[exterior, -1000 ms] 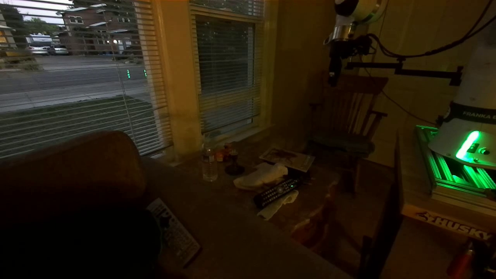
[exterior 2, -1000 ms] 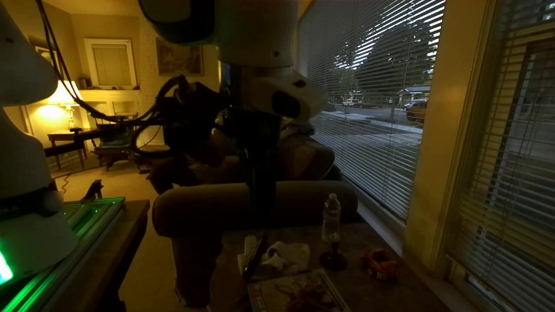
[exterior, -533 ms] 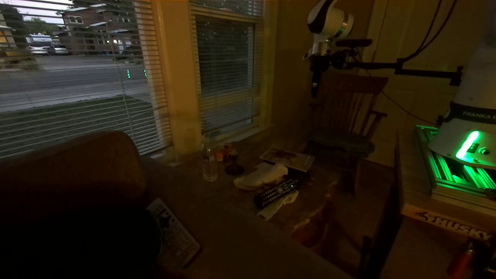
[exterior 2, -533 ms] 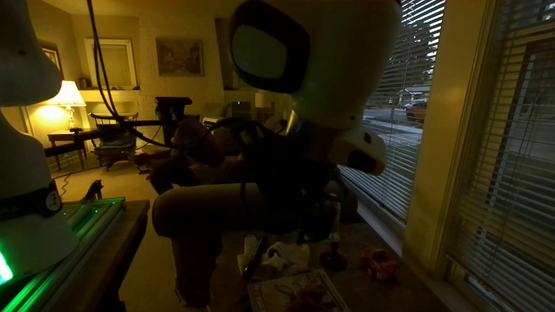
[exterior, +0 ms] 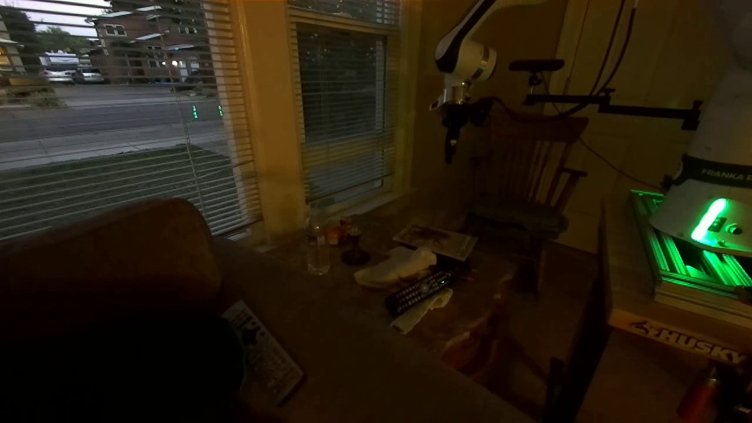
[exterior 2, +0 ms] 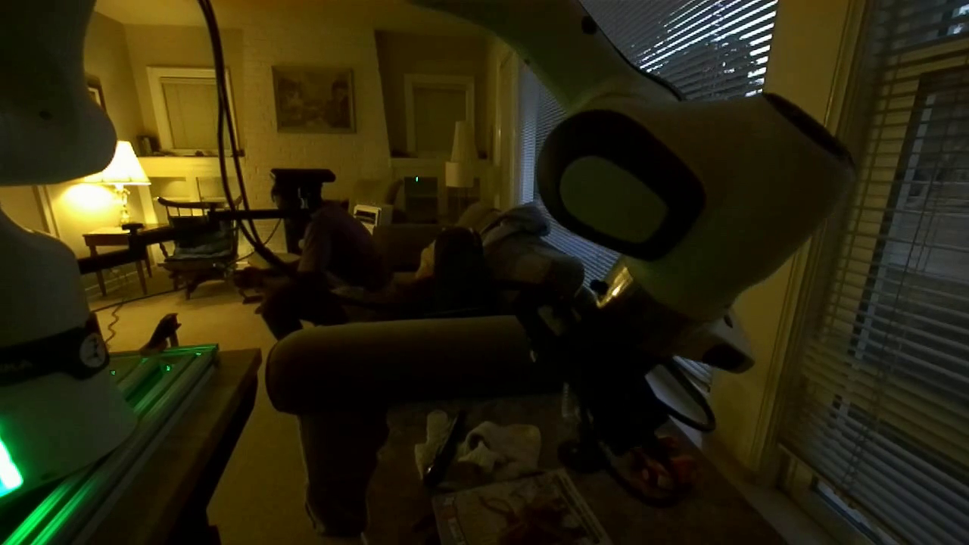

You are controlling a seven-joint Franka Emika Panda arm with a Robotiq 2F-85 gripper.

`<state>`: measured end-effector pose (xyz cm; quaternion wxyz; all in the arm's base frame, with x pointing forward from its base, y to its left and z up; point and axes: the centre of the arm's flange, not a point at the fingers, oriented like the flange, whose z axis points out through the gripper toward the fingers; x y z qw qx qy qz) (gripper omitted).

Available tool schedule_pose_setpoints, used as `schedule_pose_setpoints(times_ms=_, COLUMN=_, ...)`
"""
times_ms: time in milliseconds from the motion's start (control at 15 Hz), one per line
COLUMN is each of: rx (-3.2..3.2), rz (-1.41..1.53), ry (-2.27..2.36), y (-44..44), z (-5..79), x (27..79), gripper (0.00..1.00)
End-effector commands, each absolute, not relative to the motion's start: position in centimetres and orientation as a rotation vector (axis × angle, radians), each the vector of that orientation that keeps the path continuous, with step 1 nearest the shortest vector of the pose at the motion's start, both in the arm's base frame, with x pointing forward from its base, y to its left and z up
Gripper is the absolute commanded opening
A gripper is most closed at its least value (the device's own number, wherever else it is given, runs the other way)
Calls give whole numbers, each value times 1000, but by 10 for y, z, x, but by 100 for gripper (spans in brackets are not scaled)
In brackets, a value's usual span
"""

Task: Move the book to the left

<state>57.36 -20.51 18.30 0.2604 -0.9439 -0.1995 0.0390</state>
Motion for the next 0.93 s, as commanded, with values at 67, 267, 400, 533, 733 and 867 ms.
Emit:
schedule_pose_setpoints(times_ms=67, rx=-2435, rz=175, ry=-703, y=-212, z=143, x=625, gripper=100)
schedule_pose_setpoints(times_ms=267, rx=-2461, rz=148, ry=-654, y=-201, z=146, x=603, gripper=100)
schedule_pose_setpoints(times_ms=400, rx=-2455, rz=155, ry=-663, y=-202, z=140, x=606, gripper=100)
schedule_pose_setpoints(times_ms=533, rx=-2454, rz=154, ry=-666, y=-203, z=142, x=607, gripper=100)
schedule_pose_setpoints(times_ms=733, rx=-2454, rz=130, ry=-693, y=-201, z=127, x=616, gripper=100)
schedule_pose_setpoints(times_ms=867, rx=-2456, rz=133, ry=-710, y=-198, z=114, x=622, gripper=100)
